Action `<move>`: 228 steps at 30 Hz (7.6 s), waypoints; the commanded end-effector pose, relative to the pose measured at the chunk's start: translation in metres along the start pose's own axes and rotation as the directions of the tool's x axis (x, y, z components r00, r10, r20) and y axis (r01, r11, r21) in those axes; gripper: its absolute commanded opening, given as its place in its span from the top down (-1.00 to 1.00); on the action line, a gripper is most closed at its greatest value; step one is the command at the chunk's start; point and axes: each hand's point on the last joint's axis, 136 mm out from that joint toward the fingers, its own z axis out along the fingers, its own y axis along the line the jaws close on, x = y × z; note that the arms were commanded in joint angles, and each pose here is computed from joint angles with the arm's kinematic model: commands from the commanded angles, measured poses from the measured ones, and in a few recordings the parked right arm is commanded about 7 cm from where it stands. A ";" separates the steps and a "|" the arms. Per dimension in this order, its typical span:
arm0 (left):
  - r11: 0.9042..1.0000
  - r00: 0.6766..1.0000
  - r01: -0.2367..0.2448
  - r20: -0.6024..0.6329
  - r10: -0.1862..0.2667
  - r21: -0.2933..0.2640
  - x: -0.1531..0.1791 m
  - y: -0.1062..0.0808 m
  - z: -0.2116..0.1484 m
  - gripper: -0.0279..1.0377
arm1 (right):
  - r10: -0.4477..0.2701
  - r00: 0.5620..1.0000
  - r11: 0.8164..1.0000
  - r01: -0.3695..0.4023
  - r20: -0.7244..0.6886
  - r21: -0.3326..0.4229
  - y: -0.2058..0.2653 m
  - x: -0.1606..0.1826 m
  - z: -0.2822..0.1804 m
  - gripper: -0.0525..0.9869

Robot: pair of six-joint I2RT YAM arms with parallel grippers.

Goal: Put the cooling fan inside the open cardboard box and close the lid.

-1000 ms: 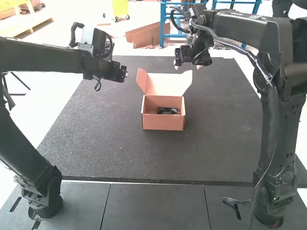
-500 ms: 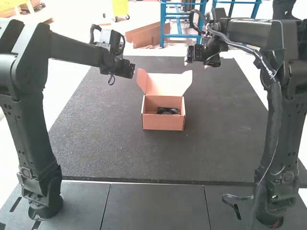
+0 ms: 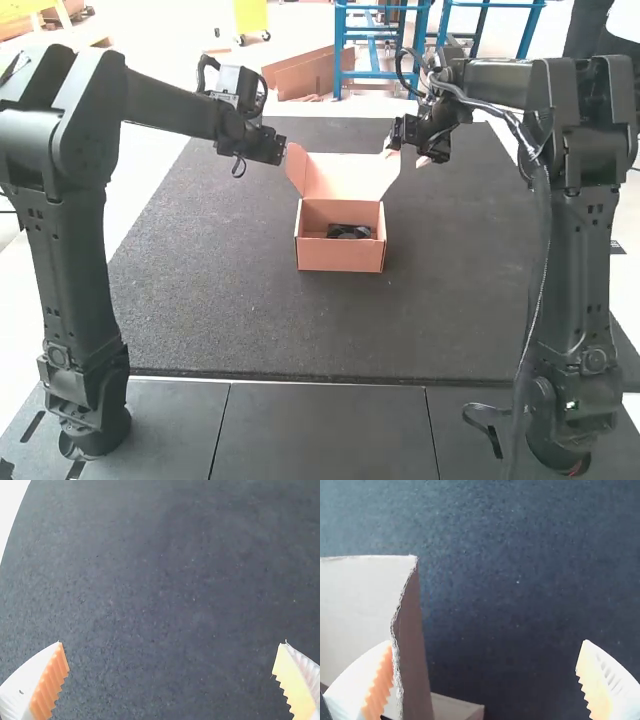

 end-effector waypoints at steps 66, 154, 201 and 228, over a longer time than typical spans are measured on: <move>0.994 0.999 0.003 0.054 -0.009 0.108 -0.040 -0.036 -0.009 -0.87 | -0.031 0.999 0.994 0.030 -0.007 -0.102 0.059 -0.003 -0.054 0.94; 0.978 0.994 -0.035 0.107 0.014 0.203 0.019 -0.073 -0.075 -0.87 | -0.138 0.989 0.979 0.130 -0.045 -0.154 0.100 0.091 -0.091 0.93; 0.991 0.991 -0.019 0.134 0.002 0.132 0.010 -0.025 -0.129 -0.88 | -0.181 0.983 0.975 0.173 -0.043 -0.141 0.103 0.131 -0.099 -0.86; 0.952 0.991 -0.120 0.089 0.099 0.281 -0.001 -0.143 -0.100 -0.88 | -0.082 0.948 0.993 0.053 0.308 0.102 -0.023 0.094 -0.150 -0.85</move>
